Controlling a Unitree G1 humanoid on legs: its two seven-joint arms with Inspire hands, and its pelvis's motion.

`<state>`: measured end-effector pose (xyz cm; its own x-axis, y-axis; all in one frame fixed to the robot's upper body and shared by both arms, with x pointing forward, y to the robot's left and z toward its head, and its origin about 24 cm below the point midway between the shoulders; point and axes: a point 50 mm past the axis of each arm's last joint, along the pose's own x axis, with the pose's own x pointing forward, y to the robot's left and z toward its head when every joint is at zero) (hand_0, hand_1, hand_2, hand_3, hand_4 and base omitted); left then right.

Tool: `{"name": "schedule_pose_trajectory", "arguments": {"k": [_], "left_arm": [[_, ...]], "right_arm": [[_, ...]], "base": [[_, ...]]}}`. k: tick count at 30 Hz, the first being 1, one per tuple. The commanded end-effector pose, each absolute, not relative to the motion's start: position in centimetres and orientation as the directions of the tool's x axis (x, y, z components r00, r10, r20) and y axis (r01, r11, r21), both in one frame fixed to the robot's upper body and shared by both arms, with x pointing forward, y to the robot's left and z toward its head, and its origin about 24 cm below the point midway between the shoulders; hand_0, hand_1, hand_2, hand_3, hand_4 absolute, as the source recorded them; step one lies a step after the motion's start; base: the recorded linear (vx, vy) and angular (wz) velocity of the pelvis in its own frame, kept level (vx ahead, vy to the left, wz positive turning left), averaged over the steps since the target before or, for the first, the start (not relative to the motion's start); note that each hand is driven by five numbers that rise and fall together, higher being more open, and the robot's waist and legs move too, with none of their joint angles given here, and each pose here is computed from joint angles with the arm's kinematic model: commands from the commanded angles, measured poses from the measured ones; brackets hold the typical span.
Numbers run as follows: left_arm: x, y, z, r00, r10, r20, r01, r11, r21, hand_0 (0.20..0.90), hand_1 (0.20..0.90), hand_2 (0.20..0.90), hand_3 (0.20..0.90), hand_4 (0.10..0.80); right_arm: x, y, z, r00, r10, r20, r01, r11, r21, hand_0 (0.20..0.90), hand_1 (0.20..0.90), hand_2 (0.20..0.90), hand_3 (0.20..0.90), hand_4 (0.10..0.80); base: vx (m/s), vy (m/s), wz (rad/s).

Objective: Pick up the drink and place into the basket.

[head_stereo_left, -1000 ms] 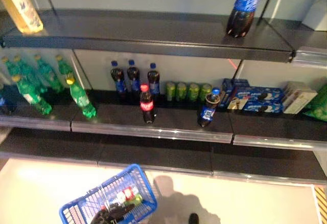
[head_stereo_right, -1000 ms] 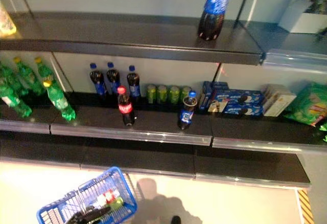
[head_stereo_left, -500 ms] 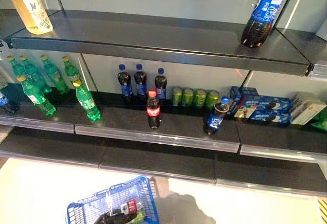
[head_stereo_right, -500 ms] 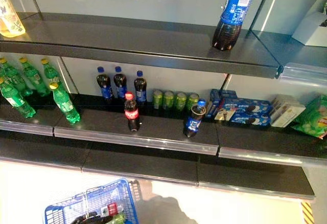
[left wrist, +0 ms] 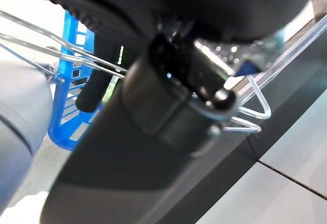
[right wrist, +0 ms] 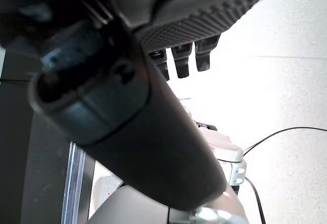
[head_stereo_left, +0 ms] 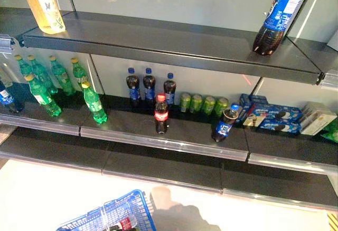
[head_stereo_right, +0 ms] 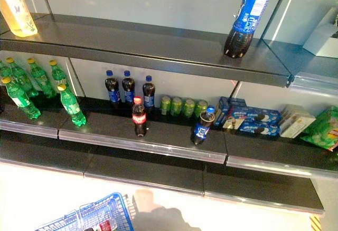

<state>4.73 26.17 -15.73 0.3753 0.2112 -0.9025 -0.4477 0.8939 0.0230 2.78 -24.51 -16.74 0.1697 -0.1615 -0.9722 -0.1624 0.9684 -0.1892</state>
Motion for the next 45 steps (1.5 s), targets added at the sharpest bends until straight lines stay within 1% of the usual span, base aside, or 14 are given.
{"name": "schedule_pose_trajectory", "arguments": {"k": [1, 4, 6, 8, 10, 13, 20, 25, 31, 34, 39, 42, 45], "left_arm": [[12.2, 27.8, -12.9, 0.662, 0.234, -0.713, -0.403, 0.912, -0.075, 0.3, 0.3, 0.3, 0.2, 0.1], [12.5, 27.5, -12.8, 0.674, 0.21, -0.709, -0.393, 0.914, -0.103, 0.3, 0.3, 0.3, 0.2, 0.1], [13.5, 26.6, -12.7, 0.695, 0.158, -0.701, -0.331, 0.936, -0.117, 0.3, 0.3, 0.3, 0.2, 0.1], [14.1, 26.0, -12.7, 0.706, 0.142, -0.694, -0.312, 0.942, -0.125, 0.3, 0.3, 0.3, 0.2, 0.1], [14.4, 26.0, -12.6, 0.712, 0.144, -0.687, -0.317, 0.939, -0.131, 0.3, 0.3, 0.3, 0.2, 0.1], [15.0, 27.0, -12.2, 0.714, 0.17, -0.68, -0.333, 0.936, -0.115, 0.3, 0.3, 0.3, 0.2, 0.1], [14.8, 28.0, -11.8, 0.713, 0.21, -0.669, -0.371, 0.923, -0.106, 0.3, 0.3, 0.3, 0.2, 0.1], [14.8, 27.8, -11.9, 0.709, 0.205, -0.675, -0.372, 0.921, -0.111, 0.3, 0.3, 0.3, 0.2, 0.1], [13.9, 27.8, -12.4, 0.693, 0.193, -0.694, -0.356, 0.929, -0.097, 0.3, 0.3, 0.3, 0.2, 0.1], [13.4, 27.8, -12.6, 0.688, 0.177, -0.704, -0.33, 0.94, -0.087, 0.3, 0.3, 0.3, 0.2, 0.1], [13.3, 26.3, -13.1, 0.7, 0.129, -0.702, -0.305, 0.944, -0.13, 0.3, 0.3, 0.3, 0.2, 0.1], [13.6, 25.4, -13.2, 0.71, 0.107, -0.696, -0.292, 0.944, -0.153, 0.3, 0.3, 0.3, 0.2, 0.1], [14.4, 25.1, -13.0, 0.728, 0.093, -0.679, -0.284, 0.943, -0.175, 0.3, 0.3, 0.3, 0.2, 0.1]], "right_arm": [[4.3, -26.0, -16.3, 0.187, -0.203, -0.961, -0.167, 0.957, -0.235, 0.9, 0.9, 0.9, 0.9, 0.8], [4.1, -26.6, -16.2, 0.174, -0.235, -0.956, -0.182, 0.947, -0.266, 0.9, 0.9, 0.9, 0.9, 0.8], [4.0, -27.0, -16.0, 0.17, -0.262, -0.95, -0.131, 0.95, -0.285, 0.9, 0.9, 0.9, 0.9, 0.8], [4.3, -27.3, -15.9, 0.18, -0.278, -0.944, -0.103, 0.949, -0.299, 0.9, 0.9, 0.9, 0.9, 0.8], [4.7, -27.4, -15.8, 0.192, -0.281, -0.94, -0.099, 0.948, -0.303, 0.9, 0.9, 0.9, 0.9, 0.8], [5.0, -27.5, -15.8, 0.216, -0.26, -0.941, -0.094, 0.954, -0.285, 0.9, 0.9, 0.9, 0.9, 0.8], [4.5, -26.6, -16.0, 0.222, -0.246, -0.943, -0.137, 0.95, -0.28, 0.9, 0.9, 0.9, 0.9, 0.8], [4.8, -26.5, -16.1, 0.232, -0.254, -0.939, -0.126, 0.949, -0.288, 0.9, 0.9, 0.9, 0.9, 0.8], [5.0, -26.2, -16.1, 0.224, -0.24, -0.944, -0.119, 0.955, -0.272, 0.9, 0.9, 0.9, 0.9, 0.8], [4.5, -26.2, -16.2, 0.211, -0.244, -0.946, -0.096, 0.958, -0.269, 0.9, 0.9, 0.9, 0.9, 0.8], [4.3, -26.5, -16.2, 0.2, -0.258, -0.945, -0.101, 0.954, -0.282, 0.9, 0.9, 0.9, 0.9, 0.8], [5.0, -26.7, -16.0, 0.219, -0.26, -0.94, -0.12, 0.949, -0.291, 0.9, 0.9, 0.9, 0.9, 0.8], [5.3, -27.0, -15.8, 0.236, -0.272, -0.933, -0.099, 0.948, -0.301, 0.9, 0.9, 0.9, 0.9, 0.8]], "base": [[0.0, 0.0, 0.0], [-0.033, 0.111, 0.02], [-0.049, 0.24, 0.33], [-0.009, 0.315, 0.83], [0.024, 0.37, 0.61], [0.046, 0.432, 0.57], [0.067, 0.259, 0.77], [0.202, -0.004, 0.67], [0.374, -0.058, 0.8], [0.449, -0.116, 1.07], [0.392, -0.098, 0.8], [0.392, -0.107, 0.24], [0.237, -0.087, 0.05]]}}
